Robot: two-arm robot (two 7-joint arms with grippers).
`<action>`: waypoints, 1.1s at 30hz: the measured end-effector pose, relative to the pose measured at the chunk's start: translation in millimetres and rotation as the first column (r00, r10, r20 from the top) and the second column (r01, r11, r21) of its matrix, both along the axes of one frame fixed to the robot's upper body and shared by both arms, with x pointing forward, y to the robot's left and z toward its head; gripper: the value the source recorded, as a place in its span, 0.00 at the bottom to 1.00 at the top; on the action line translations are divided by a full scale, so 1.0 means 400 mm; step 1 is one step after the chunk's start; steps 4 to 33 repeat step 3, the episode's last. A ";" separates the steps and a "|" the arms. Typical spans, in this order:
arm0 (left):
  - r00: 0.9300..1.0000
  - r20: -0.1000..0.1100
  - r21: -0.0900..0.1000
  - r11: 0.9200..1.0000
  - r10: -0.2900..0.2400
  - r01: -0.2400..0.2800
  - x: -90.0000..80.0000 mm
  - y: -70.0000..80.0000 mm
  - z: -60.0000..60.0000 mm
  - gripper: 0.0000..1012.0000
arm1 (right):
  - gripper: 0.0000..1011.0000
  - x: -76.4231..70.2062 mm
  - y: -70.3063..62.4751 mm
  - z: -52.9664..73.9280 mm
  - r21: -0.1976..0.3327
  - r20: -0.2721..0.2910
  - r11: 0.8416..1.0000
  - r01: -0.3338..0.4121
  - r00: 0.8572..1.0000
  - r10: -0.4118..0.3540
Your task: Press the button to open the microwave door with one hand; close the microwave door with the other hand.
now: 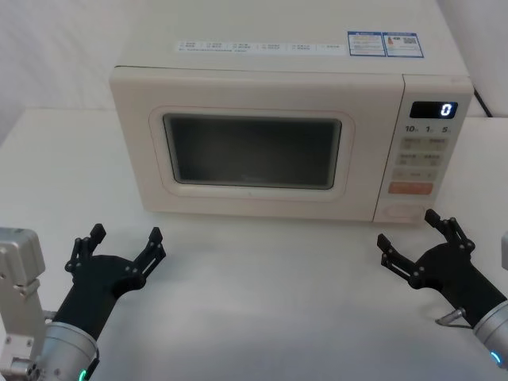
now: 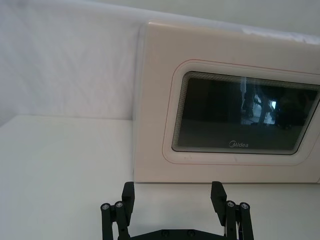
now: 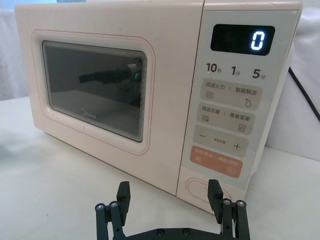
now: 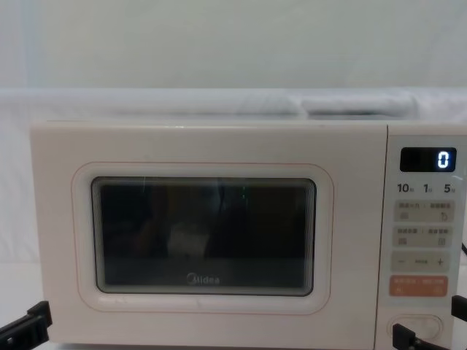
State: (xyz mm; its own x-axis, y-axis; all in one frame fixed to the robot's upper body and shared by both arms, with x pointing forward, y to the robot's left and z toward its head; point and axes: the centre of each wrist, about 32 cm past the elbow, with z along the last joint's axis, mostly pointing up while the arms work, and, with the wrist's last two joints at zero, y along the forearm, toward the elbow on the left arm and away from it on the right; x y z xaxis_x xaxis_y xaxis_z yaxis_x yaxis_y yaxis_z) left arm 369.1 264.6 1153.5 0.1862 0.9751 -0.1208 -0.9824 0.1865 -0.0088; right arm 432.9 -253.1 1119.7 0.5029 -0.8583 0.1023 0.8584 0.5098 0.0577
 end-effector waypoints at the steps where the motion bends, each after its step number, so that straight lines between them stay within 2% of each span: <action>1: 1.000 0.000 0.000 1.000 0.000 0.000 0.000 0.000 0.000 0.99 | 0.99 0.000 0.000 0.000 0.000 0.000 1.000 0.000 1.000 0.000; 33: 1.000 0.001 0.000 1.000 0.000 0.000 0.000 0.000 0.000 0.99 | 0.99 0.000 0.000 0.000 0.000 0.000 1.000 0.000 1.000 0.000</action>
